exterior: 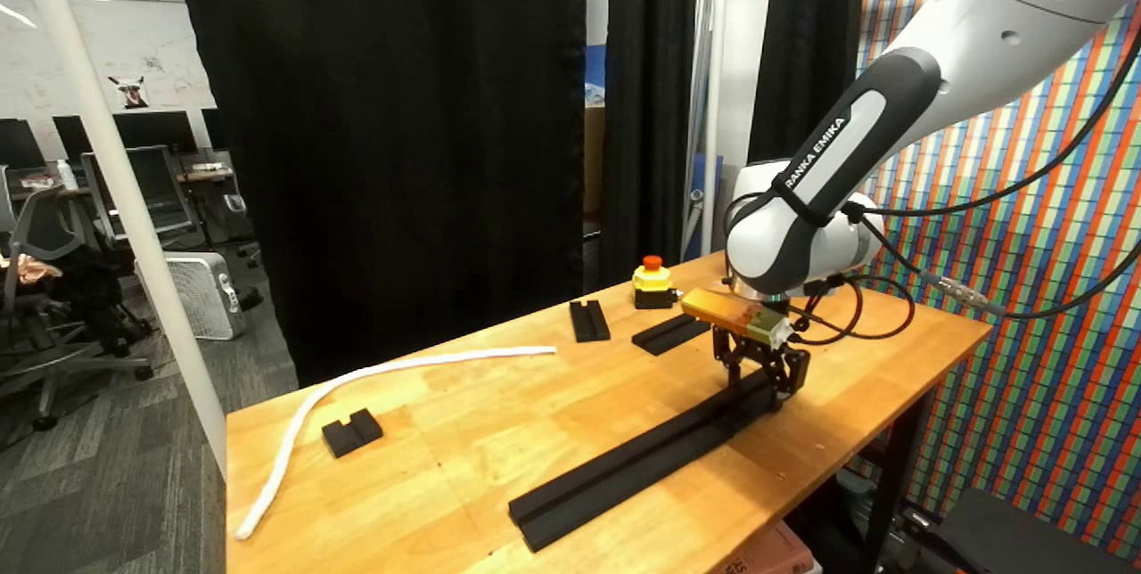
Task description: Arrange the black objects together on the table
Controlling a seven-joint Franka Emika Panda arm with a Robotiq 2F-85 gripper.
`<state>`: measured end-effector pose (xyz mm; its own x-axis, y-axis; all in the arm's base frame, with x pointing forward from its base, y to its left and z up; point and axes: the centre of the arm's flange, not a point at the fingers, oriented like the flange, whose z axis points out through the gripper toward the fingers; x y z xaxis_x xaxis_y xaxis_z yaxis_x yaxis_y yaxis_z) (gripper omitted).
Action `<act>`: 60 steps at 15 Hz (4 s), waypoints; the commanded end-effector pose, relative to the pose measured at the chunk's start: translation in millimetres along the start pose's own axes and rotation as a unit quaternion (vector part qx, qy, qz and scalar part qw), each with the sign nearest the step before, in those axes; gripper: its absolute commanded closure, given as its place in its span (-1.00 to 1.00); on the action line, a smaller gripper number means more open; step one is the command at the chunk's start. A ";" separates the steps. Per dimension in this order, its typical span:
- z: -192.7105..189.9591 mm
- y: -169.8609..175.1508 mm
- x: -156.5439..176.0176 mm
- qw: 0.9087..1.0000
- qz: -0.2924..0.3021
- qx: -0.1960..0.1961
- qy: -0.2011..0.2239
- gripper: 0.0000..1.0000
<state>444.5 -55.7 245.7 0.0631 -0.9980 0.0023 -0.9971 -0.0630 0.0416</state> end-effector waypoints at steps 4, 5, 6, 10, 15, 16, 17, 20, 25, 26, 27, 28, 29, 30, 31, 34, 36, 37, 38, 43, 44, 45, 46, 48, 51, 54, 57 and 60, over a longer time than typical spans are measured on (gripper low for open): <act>1.0 -7.4 -19.9 0.999 0.022 0.009 -0.031 0.06; 1.1 -7.7 -21.4 0.999 0.025 0.010 -0.035 0.06; 1.2 -7.6 -22.7 0.999 0.028 0.010 -0.038 0.06; 3.8 -8.4 -22.4 0.999 0.027 0.018 -0.034 0.06; 4.6 -6.4 -21.6 0.999 -0.001 0.016 -0.030 0.06; 4.8 -6.1 -21.4 0.999 -0.004 0.016 -0.029 0.06; 5.2 -5.8 -21.4 0.999 -0.006 0.017 -0.029 0.06; 6.0 -3.2 -21.8 0.999 -0.005 0.023 -0.032 0.06; 5.9 -3.4 -21.9 0.999 -0.003 0.028 -0.031 0.06; 6.3 -4.2 -22.0 0.999 -0.002 0.027 -0.031 0.06; 6.4 -4.7 -22.1 0.999 -0.002 0.027 -0.032 0.06; 6.6 -5.5 -22.3 0.999 -0.001 0.028 -0.036 -0.86; 6.6 -5.8 -22.3 0.999 0.000 0.029 -0.037 -0.88; 7.1 -5.8 -22.5 0.999 0.001 0.030 -0.038 -0.98; 7.3 -5.5 -22.7 0.999 0.002 0.031 -0.039 -1.00; 0.5 -5.2 -22.5 0.999 0.001 0.029 -0.040 -1.00; -21.4 -3.6 -20.2 0.999 -0.006 0.030 -0.026 -1.00; -30.3 -3.8 -19.1 0.999 -0.012 0.032 -0.022 -1.00; -47.5 -4.9 -17.2 0.999 -0.023 0.036 -0.012 -1.00; -127.1 -37.3 4.4 0.992 -0.105 0.037 0.059 -1.00; -140.1 -51.0 13.5 0.989 -0.120 0.042 0.070 -1.00; -151.8 -60.6 20.0 0.987 -0.131 0.050 0.078 -1.00; -162.9 -74.7 28.5 0.985 -0.142 0.062 0.081 -1.00; -176.7 -100.8 40.5 0.982 -0.151 0.088 0.076 -1.00; -182.6 -138.3 47.6 0.980 -0.155 0.109 0.052 -1.00; -166.9 -177.2 45.5 0.983 -0.147 0.113 0.010 -1.00; -137.0 -202.2 38.9 0.986 -0.133 0.098 -0.019 -1.00; -99.4 -214.0 34.9 0.989 -0.123 0.066 -0.040 -1.00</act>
<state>635.1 -77.4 354.1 0.3186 -0.9477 -0.0208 -0.9399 -0.3130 -0.1367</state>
